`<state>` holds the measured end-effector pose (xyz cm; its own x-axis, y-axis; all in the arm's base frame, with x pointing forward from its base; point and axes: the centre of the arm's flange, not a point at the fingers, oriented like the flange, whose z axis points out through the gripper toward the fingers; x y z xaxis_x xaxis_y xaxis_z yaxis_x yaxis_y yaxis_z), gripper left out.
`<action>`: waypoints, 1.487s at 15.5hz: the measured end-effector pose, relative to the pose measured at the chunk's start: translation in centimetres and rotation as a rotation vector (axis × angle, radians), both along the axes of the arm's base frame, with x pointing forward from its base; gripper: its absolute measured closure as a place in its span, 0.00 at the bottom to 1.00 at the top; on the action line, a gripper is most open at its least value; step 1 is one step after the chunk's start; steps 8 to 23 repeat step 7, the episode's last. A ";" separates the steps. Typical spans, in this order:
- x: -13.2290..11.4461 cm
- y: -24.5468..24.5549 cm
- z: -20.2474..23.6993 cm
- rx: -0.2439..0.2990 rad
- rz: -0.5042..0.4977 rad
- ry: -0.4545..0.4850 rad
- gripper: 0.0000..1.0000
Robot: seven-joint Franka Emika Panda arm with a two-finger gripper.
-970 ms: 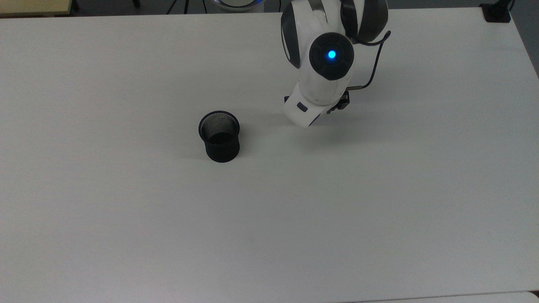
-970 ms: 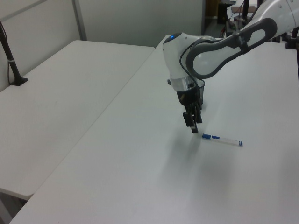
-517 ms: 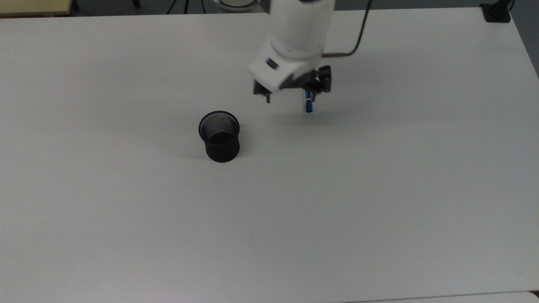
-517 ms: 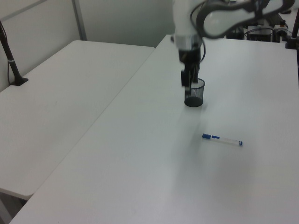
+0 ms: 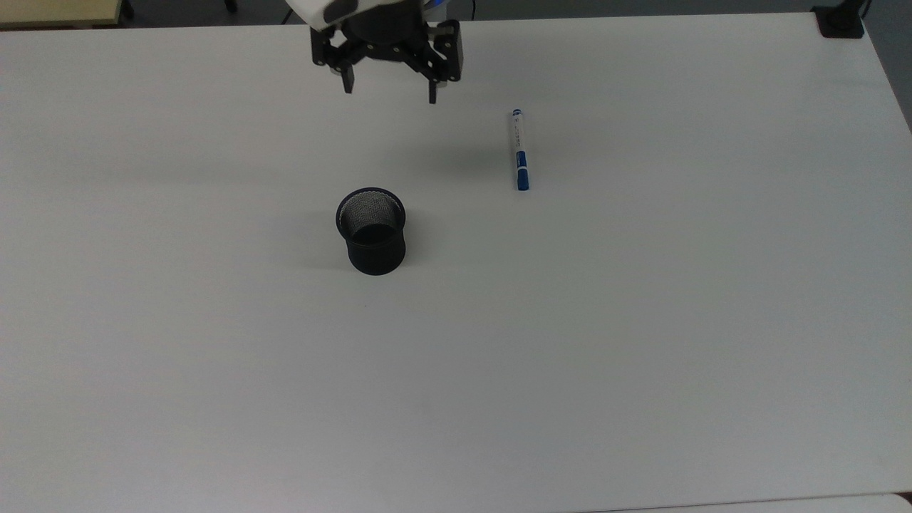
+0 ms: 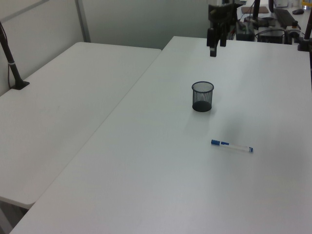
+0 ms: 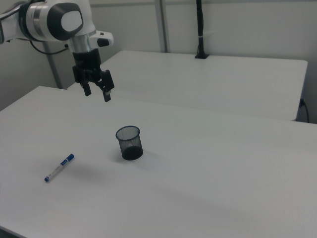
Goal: Remove the marker
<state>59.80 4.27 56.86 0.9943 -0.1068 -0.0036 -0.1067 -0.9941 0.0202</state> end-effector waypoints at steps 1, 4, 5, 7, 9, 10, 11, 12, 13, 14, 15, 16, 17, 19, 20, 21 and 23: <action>-0.2 -0.4 0.4 0.000 -0.007 -0.004 0.00; -0.6 -0.9 0.6 0.000 -0.015 0.006 0.00; -0.7 -0.9 0.4 -0.001 -0.014 0.011 0.00; -0.7 -0.8 -0.1 -0.001 -0.012 0.023 0.00; -0.7 -0.8 -0.1 -0.001 -0.012 0.023 0.00; -0.7 -0.8 -0.1 -0.001 -0.012 0.023 0.00; -0.7 -0.8 -0.1 -0.001 -0.012 0.023 0.00; -0.7 -0.8 -0.1 -0.001 -0.012 0.023 0.00; -0.7 -0.8 -0.1 -0.001 -0.012 0.023 0.00; -0.7 -0.8 -0.1 -0.001 -0.012 0.023 0.00; -0.7 -0.8 -0.1 -0.001 -0.012 0.023 0.00; -0.7 -0.8 -0.1 -0.001 -0.012 0.023 0.00; -0.7 -0.8 -0.1 -0.001 -0.012 0.023 0.00; -0.7 -0.8 -0.1 -0.001 -0.012 0.023 0.00; -0.7 -0.8 -0.1 -0.001 -0.012 0.023 0.00; -0.7 -0.8 -0.1 -0.001 -0.012 0.023 0.00; -0.7 -0.8 -0.1 -0.001 -0.012 0.023 0.00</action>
